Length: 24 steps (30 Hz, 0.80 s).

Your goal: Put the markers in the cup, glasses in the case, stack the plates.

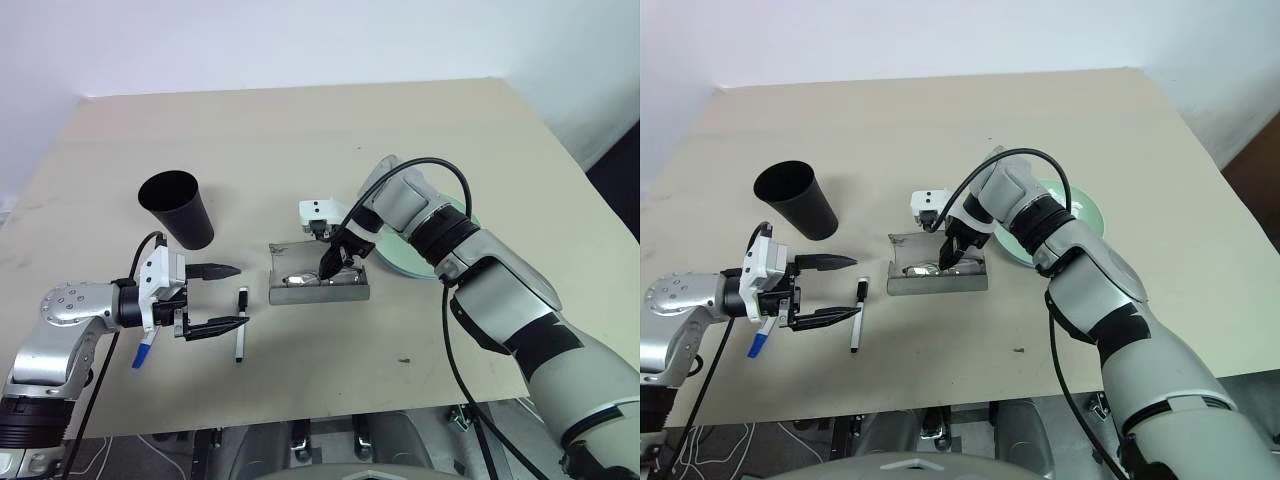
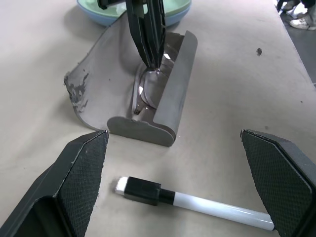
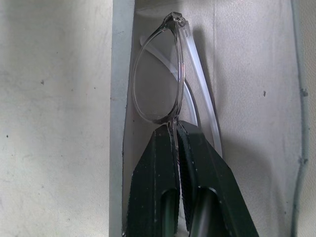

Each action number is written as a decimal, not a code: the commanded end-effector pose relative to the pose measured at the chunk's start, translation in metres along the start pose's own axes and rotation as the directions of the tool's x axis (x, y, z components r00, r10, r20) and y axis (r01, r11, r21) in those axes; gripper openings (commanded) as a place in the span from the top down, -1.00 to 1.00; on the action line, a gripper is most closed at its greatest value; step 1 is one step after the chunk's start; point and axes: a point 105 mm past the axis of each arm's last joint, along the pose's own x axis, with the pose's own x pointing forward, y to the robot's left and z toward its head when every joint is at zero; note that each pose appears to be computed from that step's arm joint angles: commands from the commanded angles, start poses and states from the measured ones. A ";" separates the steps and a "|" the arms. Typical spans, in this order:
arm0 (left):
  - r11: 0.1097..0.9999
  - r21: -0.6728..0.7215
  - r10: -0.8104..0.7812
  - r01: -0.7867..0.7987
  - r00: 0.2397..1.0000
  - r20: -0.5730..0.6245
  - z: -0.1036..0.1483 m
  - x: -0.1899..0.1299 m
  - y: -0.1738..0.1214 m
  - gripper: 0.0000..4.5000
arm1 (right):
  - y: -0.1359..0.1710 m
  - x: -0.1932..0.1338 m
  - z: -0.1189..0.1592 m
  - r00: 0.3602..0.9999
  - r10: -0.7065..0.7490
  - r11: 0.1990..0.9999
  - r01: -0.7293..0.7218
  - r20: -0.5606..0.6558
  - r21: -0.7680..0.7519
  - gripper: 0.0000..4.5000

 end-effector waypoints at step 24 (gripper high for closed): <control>1.000 0.017 -0.016 0.016 1.000 -0.021 -0.001 0.000 0.003 -1.00 | -0.005 -0.031 0.022 0.992 -0.082 0.996 0.084 0.092 -0.019 -0.50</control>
